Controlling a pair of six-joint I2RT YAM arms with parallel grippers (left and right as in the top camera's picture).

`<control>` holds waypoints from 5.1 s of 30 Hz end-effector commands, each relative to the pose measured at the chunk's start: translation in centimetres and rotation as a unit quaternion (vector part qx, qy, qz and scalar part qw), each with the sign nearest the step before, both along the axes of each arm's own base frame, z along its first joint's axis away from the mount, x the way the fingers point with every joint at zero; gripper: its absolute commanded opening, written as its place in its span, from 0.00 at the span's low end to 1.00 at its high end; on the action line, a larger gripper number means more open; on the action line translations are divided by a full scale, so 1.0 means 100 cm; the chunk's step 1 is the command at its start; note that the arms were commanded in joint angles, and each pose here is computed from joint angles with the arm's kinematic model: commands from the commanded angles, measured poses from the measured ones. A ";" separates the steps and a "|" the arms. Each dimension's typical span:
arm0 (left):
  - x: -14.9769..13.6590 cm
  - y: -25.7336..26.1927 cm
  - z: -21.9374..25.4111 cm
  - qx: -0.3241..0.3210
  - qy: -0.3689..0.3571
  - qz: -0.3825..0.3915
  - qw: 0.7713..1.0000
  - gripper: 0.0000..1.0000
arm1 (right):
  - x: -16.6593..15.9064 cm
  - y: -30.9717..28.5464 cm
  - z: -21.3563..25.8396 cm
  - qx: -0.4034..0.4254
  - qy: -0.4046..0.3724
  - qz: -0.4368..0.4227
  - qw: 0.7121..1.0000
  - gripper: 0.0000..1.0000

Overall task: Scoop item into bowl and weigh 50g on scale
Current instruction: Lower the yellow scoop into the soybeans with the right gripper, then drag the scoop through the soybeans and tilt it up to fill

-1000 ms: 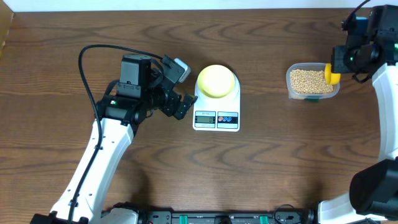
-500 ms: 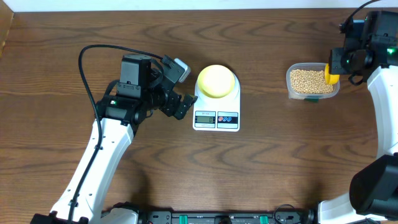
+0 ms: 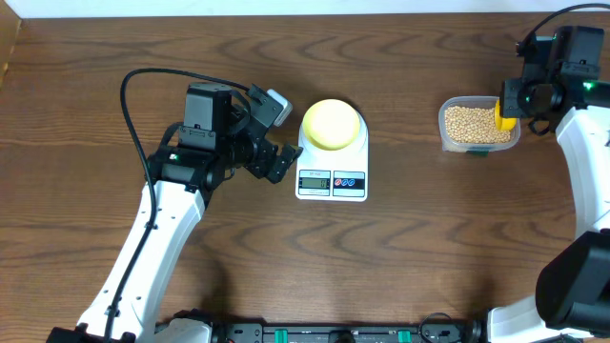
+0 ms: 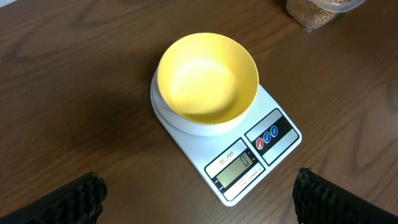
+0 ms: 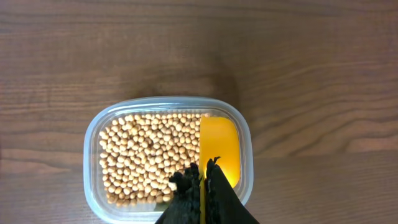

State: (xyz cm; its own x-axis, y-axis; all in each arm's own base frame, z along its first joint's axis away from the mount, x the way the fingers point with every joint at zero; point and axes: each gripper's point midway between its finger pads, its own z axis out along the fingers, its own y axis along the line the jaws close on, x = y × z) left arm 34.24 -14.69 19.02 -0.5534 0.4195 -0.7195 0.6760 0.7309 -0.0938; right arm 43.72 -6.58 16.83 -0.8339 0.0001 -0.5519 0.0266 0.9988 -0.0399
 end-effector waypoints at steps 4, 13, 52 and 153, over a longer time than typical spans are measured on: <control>-0.001 -0.002 0.008 -0.001 -0.014 -0.009 1.000 0.98 | -0.003 -0.003 -0.011 -0.002 0.000 -0.010 1.000 0.02; -0.001 -0.002 0.008 -0.001 -0.014 -0.009 1.000 0.98 | -0.005 -0.003 -0.015 -0.001 0.004 -0.010 1.000 0.02; -0.001 -0.002 0.008 -0.001 -0.014 -0.009 1.000 0.98 | -0.009 0.023 -0.034 0.066 0.012 0.025 0.997 0.01; -0.001 -0.002 0.008 -0.002 -0.015 -0.009 1.000 0.98 | -0.030 -0.047 -0.015 0.331 -0.070 0.008 0.941 0.01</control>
